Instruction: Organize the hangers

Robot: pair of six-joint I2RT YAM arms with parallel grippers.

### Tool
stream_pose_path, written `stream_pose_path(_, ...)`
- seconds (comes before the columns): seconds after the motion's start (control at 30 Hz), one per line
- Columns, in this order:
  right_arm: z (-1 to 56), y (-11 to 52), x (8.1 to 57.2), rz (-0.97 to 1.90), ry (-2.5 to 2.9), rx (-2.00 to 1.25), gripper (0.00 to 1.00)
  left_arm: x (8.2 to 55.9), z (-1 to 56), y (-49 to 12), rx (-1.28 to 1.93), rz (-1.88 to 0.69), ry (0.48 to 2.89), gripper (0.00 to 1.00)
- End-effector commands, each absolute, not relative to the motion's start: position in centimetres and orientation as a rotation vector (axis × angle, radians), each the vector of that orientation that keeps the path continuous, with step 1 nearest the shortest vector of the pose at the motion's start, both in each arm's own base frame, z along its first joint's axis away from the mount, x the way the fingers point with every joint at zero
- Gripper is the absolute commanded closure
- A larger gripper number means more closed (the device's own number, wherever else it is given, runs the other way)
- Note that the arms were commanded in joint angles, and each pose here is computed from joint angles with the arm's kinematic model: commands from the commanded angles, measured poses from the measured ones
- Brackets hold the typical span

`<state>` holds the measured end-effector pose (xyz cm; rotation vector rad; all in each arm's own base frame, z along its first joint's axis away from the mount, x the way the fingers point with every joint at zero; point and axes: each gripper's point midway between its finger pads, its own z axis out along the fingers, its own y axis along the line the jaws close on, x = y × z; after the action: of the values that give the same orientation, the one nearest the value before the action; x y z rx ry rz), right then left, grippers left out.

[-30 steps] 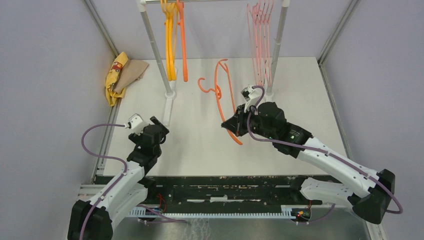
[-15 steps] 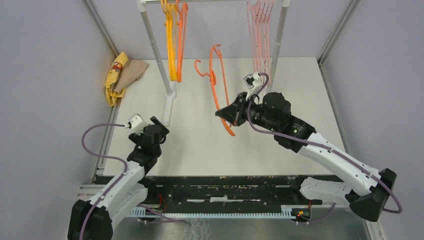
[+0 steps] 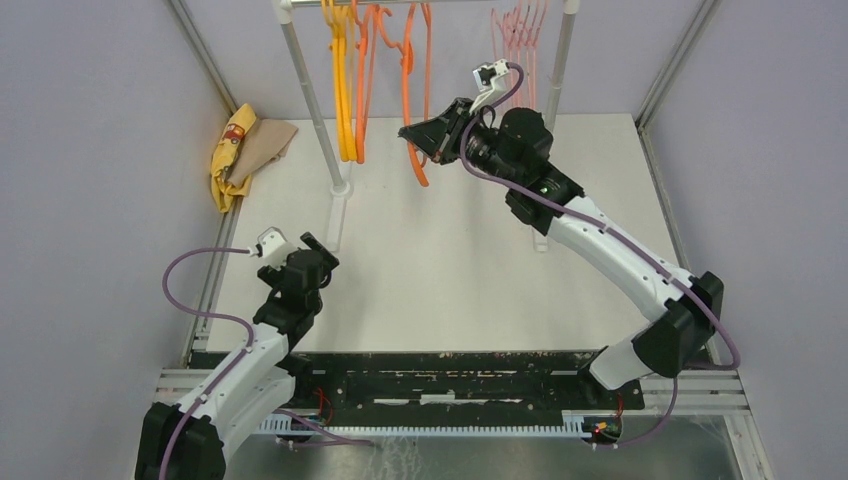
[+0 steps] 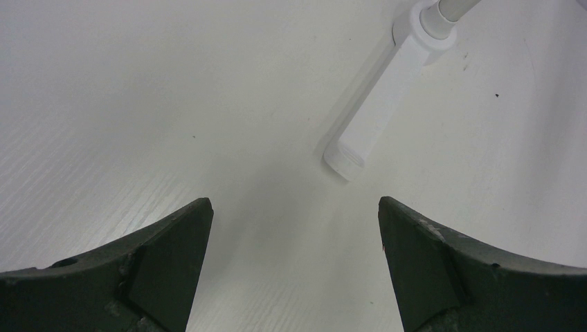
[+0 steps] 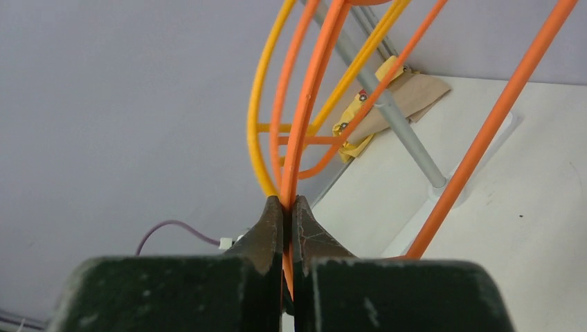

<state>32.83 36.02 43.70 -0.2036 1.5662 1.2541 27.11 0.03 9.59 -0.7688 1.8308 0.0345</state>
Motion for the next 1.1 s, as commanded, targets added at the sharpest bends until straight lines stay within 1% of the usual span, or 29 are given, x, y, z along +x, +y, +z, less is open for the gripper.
stream_pose_path(0.0, 49.1, 35.4, 34.6, 1.361, 1.363, -0.158, 0.99, 27.5, 10.9, 0.4, -0.745, 0.042, 1.786, 0.04)
stream_pose_path(0.2, 50.7, 35.1, 36.1, 1.395, 1.295, -0.152, 0.99, 27.6, 11.0, 0.4, -0.742, 0.05, 1.787, 0.04)
stream_pose_path(0.47, 49.9, 35.9, 34.9, 1.454, 1.32, -0.22, 1.0, 27.8, 10.6, 0.3, -0.746, 0.049, 1.795, 0.04)
stream_pose_path(0.6, 49.7, 35.1, 35.1, 1.408, 1.316, -0.199, 1.0, 28.0, 10.3, 0.2, -0.742, 0.05, 1.806, 0.04)
stream_pose_path(0.9, 49.5, 35.1, 39.9, 1.444, 1.332, -0.084, 0.99, 28.0, 10.2, 0.3, -0.744, 0.063, 1.81, 0.04)
stream_pose_path(1.07, 47.4, 36.0, 42.0, 1.466, 1.385, -0.042, 1.0, 28.0, 10.2, 0.4, -0.745, 0.073, 1.808, 0.04)
